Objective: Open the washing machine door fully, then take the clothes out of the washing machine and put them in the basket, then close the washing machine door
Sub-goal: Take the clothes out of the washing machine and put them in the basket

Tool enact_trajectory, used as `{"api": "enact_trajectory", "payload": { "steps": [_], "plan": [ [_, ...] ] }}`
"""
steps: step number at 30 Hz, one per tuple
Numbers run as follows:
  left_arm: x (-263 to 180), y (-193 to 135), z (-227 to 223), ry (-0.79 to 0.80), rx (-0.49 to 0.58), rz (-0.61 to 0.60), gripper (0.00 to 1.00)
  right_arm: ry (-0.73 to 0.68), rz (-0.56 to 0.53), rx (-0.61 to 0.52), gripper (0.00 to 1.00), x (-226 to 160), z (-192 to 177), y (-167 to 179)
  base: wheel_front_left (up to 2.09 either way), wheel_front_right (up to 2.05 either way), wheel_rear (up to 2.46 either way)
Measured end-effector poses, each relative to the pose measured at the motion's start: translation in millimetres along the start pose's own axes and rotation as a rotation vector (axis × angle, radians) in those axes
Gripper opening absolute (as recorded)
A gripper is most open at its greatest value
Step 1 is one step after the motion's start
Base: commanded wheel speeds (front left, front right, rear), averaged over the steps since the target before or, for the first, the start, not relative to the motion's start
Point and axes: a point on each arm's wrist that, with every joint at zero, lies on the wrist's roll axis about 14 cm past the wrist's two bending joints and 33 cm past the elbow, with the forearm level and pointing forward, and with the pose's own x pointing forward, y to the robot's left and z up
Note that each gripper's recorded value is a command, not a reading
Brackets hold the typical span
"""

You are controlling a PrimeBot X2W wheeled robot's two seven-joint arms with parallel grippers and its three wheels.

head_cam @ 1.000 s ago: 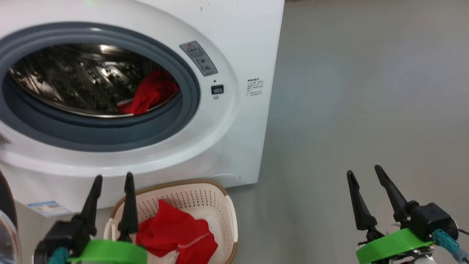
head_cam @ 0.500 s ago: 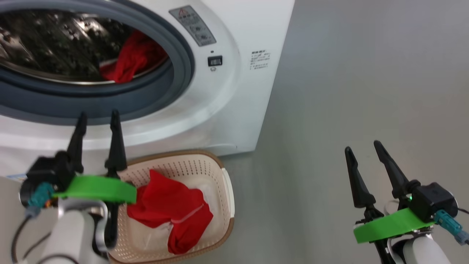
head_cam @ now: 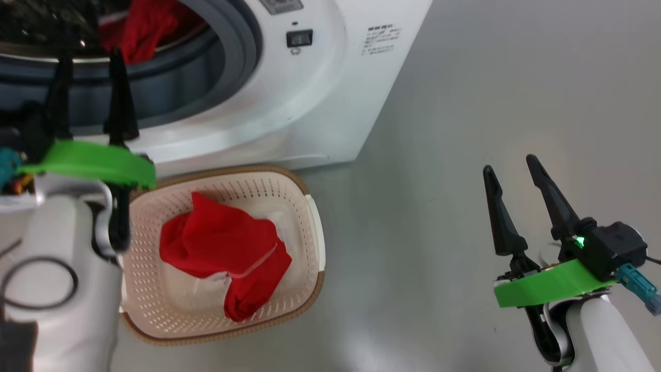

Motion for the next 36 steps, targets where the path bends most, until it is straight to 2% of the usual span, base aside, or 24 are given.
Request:
{"api": "enact_trajectory", "payload": {
  "steps": [7,11,16,25,30,33,34,36],
  "plan": [
    [37.7,-1.1,-23.2,0.065,0.005,-0.033,1.0,0.043,0.006,-0.002,1.0,14.2,-20.8,-0.7,0.0,0.0,0.0],
    [53.8,2.4,-44.4,0.152,0.036,-0.042,1.0,0.06,0.005,-0.004,1.0,20.8,-30.0,-2.5,0.0,0.0,0.0],
    [64.9,2.3,-70.4,0.279,0.088,-0.063,1.0,0.072,-0.001,-0.01,1.0,23.1,-35.1,-6.4,0.0,0.0,0.0],
    [78.2,-2.2,-88.8,0.416,0.149,-0.101,1.0,0.09,-0.018,-0.012,1.0,17.6,-39.1,-12.5,0.0,0.0,0.0],
    [80.0,2.7,-97.9,0.467,0.218,-0.106,1.0,0.094,-0.028,-0.016,1.0,15.4,-39.2,-16.4,0.0,0.0,0.0],
    [83.8,-0.6,-97.5,0.47,0.23,-0.113,0.14,0.087,-0.033,-0.013,1.0,16.9,-36.6,-18.2,0.0,0.0,0.0],
    [84.5,-1.2,-97.7,0.47,0.233,-0.114,0.0,0.083,-0.032,-0.015,1.0,17.9,-35.6,-18.4,0.0,0.0,0.0],
    [84.3,-1.5,-99.2,0.474,0.235,-0.115,0.0,0.081,-0.033,-0.014,1.0,18.5,-34.8,-18.7,0.0,0.0,0.0]
  ]
}}
